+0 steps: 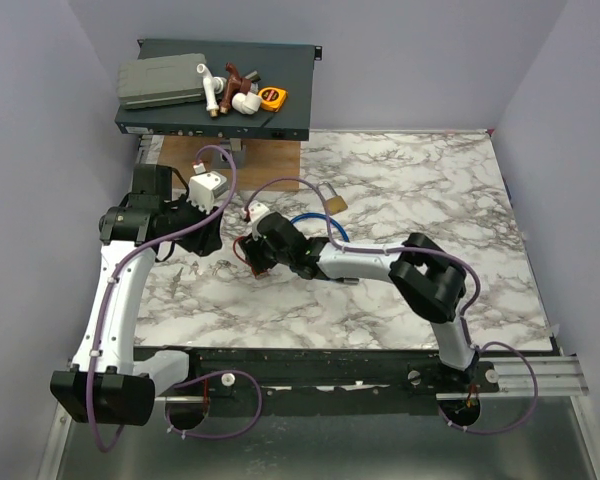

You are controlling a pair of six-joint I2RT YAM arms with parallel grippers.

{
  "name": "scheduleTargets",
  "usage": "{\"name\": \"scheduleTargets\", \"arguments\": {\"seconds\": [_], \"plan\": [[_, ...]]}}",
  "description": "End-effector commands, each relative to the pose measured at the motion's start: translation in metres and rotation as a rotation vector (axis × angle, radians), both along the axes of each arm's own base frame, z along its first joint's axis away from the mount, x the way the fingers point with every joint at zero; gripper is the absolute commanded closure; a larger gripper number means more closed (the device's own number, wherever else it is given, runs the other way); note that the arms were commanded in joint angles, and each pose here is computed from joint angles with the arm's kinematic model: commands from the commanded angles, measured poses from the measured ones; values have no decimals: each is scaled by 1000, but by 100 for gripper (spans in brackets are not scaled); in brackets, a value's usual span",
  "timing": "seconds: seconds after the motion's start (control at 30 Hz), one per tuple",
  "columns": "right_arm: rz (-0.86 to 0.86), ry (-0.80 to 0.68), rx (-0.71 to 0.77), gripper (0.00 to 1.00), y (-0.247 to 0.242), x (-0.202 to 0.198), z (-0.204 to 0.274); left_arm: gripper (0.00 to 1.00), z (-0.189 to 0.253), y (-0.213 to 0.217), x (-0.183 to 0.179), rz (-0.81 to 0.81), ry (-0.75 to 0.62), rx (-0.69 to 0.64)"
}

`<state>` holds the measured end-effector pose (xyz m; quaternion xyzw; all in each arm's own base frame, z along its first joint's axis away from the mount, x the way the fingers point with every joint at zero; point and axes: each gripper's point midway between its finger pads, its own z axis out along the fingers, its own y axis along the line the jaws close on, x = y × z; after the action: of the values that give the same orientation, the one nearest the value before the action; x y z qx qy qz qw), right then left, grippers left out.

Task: Unlock with the key
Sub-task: Move the lock to the center of the board.

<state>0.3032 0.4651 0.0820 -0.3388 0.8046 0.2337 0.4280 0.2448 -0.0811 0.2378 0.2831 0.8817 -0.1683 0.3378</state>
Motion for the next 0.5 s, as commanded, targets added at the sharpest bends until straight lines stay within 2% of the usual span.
{"name": "scheduleTargets", "arguments": {"seconds": [0.0, 0.3, 0.37, 0.47], "plan": [[21, -36, -115, 37, 8, -10, -29, 55, -11, 2, 0, -28, 7, -3], [15, -8, -183, 31, -4, -16, -60, 55, -11, 4, 5, -19, 14, -4], [-10, -10, -195, 34, -9, -15, -65, 55, -10, 4, 6, -15, 15, -5], [-79, -51, -207, 45, -21, -6, -64, 56, -9, 6, 8, -6, 14, 5]]}}
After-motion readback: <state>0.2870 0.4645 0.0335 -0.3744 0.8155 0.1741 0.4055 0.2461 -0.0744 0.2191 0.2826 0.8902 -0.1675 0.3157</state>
